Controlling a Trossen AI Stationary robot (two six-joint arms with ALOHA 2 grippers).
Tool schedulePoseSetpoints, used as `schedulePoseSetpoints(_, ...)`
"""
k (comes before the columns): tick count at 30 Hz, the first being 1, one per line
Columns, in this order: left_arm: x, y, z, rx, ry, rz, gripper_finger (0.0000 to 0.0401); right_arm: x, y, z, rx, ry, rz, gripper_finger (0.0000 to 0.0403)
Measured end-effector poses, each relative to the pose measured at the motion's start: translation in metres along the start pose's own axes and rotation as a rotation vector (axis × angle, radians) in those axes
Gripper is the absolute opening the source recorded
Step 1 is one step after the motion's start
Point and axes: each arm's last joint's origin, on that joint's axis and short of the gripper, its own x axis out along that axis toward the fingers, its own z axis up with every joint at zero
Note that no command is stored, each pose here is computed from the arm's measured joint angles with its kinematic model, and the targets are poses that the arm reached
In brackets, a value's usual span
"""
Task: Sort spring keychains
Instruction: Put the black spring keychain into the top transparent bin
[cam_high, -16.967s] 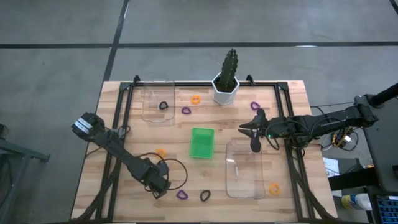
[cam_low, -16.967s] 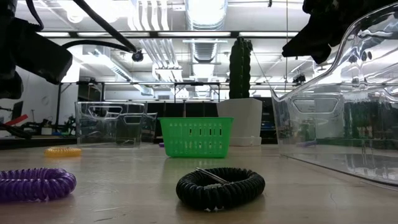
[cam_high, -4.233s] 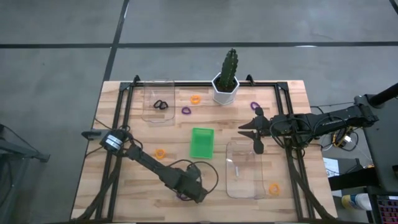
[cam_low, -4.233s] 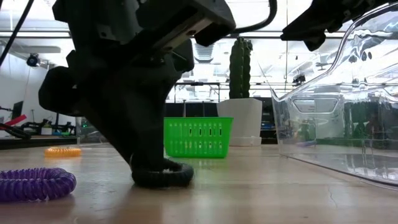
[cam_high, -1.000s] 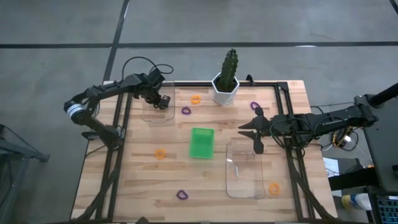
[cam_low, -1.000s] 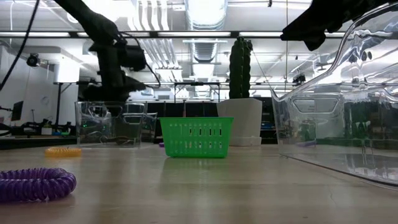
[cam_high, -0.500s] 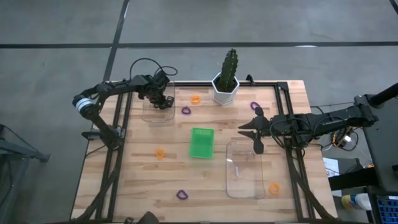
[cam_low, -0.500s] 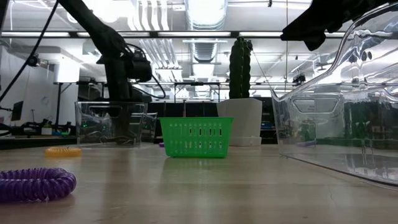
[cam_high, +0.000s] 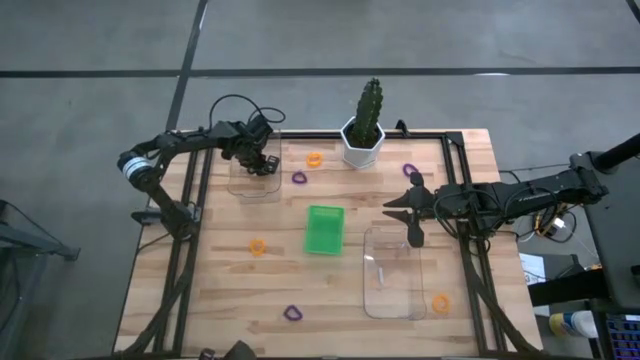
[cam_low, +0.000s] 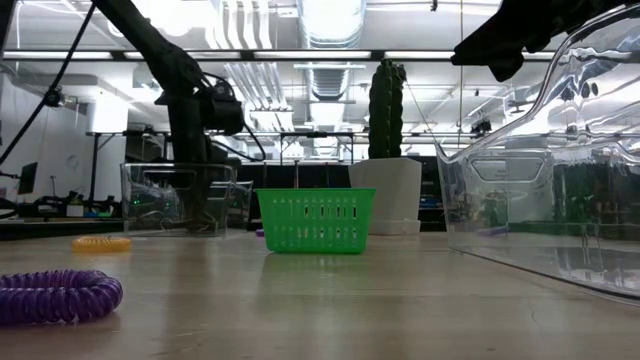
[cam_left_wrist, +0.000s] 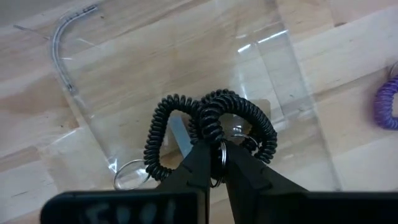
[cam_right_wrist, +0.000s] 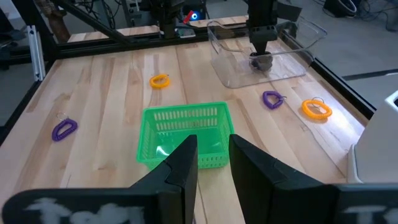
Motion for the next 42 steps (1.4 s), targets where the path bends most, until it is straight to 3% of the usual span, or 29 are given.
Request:
schedulePoseSetpoints(20,0.0001,0.0,-0.0001,0.057,0.0,0.001,0.0033,0.0,0.0,0.0,0.026,0.0,0.0,0.0086)
schedulePoseSetpoints(42,-0.0006,-0.0001,0.0004,0.046,-0.005,0.004,0.0033,0.0,0.0,0.0,0.026,0.0,0.0,0.0086)
